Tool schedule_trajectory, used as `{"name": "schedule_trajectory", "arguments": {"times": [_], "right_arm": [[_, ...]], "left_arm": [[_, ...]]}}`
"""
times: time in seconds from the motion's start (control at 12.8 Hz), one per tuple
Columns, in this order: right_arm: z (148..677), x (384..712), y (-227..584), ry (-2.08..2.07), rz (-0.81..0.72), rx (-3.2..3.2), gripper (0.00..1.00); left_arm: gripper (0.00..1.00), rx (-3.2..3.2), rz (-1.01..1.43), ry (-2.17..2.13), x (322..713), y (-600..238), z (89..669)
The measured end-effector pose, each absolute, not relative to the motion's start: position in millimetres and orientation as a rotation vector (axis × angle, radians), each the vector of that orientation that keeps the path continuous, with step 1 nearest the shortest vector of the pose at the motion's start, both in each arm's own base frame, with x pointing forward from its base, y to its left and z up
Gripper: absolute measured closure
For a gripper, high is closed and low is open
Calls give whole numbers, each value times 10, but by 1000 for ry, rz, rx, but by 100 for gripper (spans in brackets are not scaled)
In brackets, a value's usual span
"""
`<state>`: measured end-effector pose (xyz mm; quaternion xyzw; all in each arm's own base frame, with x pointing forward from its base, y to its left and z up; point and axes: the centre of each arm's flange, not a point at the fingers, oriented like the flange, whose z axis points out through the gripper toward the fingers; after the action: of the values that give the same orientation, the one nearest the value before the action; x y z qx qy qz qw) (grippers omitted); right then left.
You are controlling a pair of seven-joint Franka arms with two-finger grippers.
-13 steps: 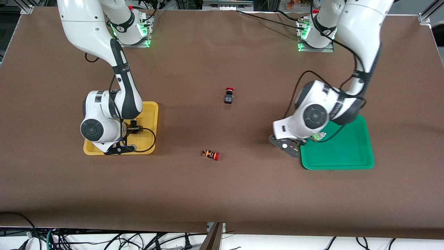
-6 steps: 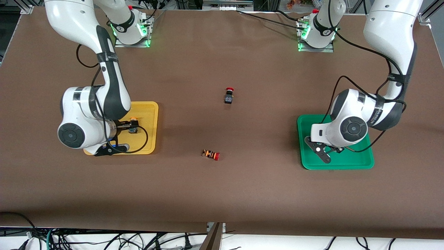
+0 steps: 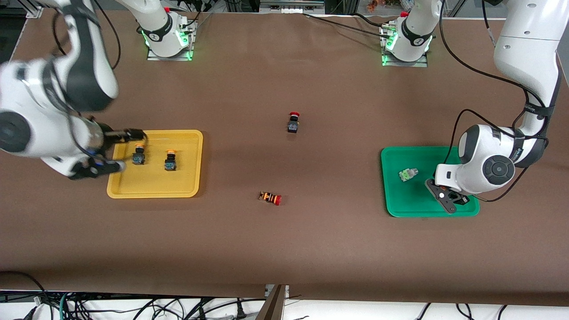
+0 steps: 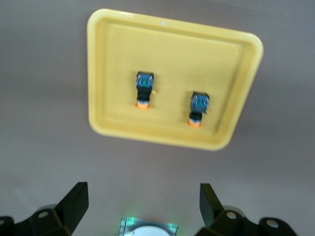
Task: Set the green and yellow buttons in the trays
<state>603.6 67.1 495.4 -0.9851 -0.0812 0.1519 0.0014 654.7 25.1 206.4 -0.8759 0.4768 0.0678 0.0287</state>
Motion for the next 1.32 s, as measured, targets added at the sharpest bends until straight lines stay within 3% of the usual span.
{"name": "schedule_trajectory", "arguments": {"times": [0.23,0.7,1.09,1.32], "right_arm": [[5771,5470,638,-287,369,-3104,0],[6443,5061,544,-293,230,-3174,0],[6347,5079,523,-285,296,-3170,0],[6299,5117,535,-287,310,-3169,0]], "left_arm": [[1,-2718,194,1453,6593,14,2461],[0,-2917,287,986,6612,-422,4211],[0,-2957,237,685,6427,-536,5485],[0,-3012,107,233,6111,-699,6062]]}}
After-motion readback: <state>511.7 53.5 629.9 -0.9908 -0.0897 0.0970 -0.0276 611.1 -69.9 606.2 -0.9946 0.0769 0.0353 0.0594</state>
